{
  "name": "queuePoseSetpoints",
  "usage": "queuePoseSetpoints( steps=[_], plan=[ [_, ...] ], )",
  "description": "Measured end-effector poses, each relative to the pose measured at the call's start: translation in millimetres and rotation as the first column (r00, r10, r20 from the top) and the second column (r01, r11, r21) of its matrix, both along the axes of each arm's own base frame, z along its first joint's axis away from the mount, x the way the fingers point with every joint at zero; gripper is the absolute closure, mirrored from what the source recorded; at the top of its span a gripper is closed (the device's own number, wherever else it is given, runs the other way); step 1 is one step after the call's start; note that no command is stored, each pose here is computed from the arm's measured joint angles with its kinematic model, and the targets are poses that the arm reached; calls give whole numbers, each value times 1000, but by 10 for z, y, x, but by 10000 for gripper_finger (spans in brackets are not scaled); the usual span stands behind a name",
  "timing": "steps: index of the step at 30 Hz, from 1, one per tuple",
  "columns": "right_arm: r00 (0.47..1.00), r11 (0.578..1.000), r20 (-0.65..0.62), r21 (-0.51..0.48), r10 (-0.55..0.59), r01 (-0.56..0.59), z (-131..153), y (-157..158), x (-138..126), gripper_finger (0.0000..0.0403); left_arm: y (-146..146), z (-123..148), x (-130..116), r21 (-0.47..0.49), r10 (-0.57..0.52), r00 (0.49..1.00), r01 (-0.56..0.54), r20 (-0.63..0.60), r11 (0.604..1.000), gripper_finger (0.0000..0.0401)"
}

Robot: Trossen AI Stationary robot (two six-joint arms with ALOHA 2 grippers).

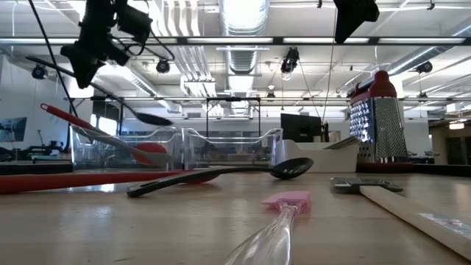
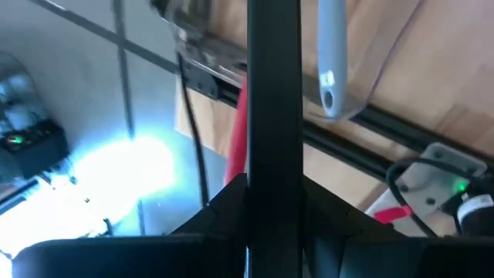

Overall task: Pick & Place Kitchen Items
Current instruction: Put the left black serving spoon into the left transparent bin

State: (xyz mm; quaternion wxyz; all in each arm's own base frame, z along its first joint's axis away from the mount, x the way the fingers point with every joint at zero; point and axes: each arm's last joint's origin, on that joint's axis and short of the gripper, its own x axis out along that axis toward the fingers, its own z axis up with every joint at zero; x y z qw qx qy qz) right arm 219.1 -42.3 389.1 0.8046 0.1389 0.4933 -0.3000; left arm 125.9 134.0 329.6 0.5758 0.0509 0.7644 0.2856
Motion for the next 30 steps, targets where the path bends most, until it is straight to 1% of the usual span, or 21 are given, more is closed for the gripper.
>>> queuePoseSetpoints(
  steps=[6, 10, 17, 21, 24, 25, 30],
  plan=[
    [1000, 1000, -3, -19, -5, 5, 1, -5, 0, 346, 109, -245, -11, -61, -2, 999, -1, -49, 998, 313],
    [1000, 1000, -3, -21, -6, 6, 1, -7, -1, 346, 172, -430, 49, -98, -38, 997, 31, -74, 995, 313],
    [1000, 1000, -4, -21, -6, 6, 0, -7, -1, 346, 300, -669, 177, -143, -48, 992, 32, -114, 989, 313],
    [1000, 1000, -5, -21, -6, 6, -3, -7, 0, 346, 365, -765, 239, -158, -53, 989, 30, -140, 987, 313],
    [1000, 1000, -11, -23, 0, -1, -11, -7, 0, 346, 406, -809, 265, -136, -53, 982, 28, -180, 990, 310],
    [1000, 1000, -16, -26, 8, -8, -15, -7, 1, 346, 416, -819, 270, -127, -52, 980, 27, -194, 992, 299],
    [999, 999, -37, -29, 25, -26, -52, -8, 4, 346, 428, -841, 275, -116, -41, 976, 16, -213, 993, 205]
  ],
)
